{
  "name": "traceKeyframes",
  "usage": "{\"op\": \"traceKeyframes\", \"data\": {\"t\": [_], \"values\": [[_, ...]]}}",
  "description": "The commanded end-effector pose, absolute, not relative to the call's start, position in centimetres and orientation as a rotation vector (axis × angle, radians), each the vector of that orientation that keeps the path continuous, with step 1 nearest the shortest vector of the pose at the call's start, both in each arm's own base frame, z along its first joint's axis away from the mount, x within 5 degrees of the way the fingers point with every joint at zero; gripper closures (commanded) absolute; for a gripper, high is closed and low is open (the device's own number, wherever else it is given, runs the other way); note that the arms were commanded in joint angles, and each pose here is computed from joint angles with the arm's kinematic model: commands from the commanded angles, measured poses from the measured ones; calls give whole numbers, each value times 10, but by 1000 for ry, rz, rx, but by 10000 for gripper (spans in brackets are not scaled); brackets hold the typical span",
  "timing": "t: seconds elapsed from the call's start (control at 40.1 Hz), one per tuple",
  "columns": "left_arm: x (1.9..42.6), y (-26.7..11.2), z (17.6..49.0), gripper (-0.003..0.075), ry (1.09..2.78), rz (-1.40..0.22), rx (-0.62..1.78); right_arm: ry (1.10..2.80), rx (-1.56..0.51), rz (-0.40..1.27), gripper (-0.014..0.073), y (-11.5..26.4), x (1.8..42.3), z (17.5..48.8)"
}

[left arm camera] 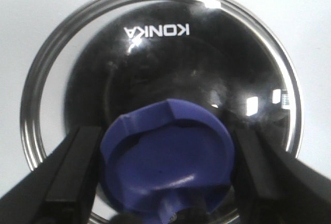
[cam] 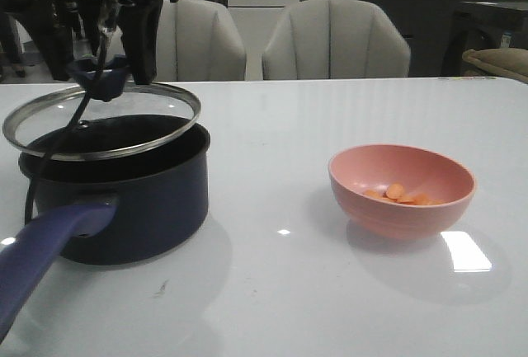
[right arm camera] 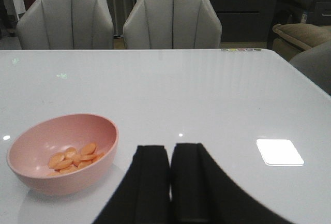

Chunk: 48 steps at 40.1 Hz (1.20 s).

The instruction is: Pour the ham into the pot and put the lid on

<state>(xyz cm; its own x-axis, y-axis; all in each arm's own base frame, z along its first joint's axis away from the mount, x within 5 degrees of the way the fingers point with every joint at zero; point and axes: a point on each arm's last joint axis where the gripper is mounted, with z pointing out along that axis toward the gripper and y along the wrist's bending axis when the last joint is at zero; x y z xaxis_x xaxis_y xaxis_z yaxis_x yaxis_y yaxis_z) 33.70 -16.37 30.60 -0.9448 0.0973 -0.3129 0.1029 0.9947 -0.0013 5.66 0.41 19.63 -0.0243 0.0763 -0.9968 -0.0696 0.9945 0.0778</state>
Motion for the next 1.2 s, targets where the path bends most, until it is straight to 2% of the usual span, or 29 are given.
{"op": "traceKeyframes", "data": {"t": [0.0, 0.125, 0.324, 0.473, 0.598, 0.822, 0.972, 1.171], "values": [[330, -151, 345, 338, 2680, 14, 187, 1488, 1, 101, 430, 3, 55, 207], [331, -130, 353, 338, 2680, 42, 217, 1488, 1, 101, 430, 3, 55, 207], [332, -69, 371, 338, 2670, 73, 96, 1488, 1, 101, 430, 3, 55, 207], [334, -24, 376, 338, 2667, 15, -7, 1488, 1, 101, 430, 3, 55, 207], [337, 8, 354, 338, 2677, -64, -99, 1488, 1, 101, 430, 3, 55, 207], [331, 53, 296, 338, 2694, -35, -254, 1488, 1, 101, 430, 3, 55, 207], [326, 65, 268, 338, 2657, -19, -310, 1488, 1, 101, 430, 3, 55, 207], [327, 66, 241, 332, 2689, -36, -319, 1488, 1, 101, 430, 3, 55, 207]]}}
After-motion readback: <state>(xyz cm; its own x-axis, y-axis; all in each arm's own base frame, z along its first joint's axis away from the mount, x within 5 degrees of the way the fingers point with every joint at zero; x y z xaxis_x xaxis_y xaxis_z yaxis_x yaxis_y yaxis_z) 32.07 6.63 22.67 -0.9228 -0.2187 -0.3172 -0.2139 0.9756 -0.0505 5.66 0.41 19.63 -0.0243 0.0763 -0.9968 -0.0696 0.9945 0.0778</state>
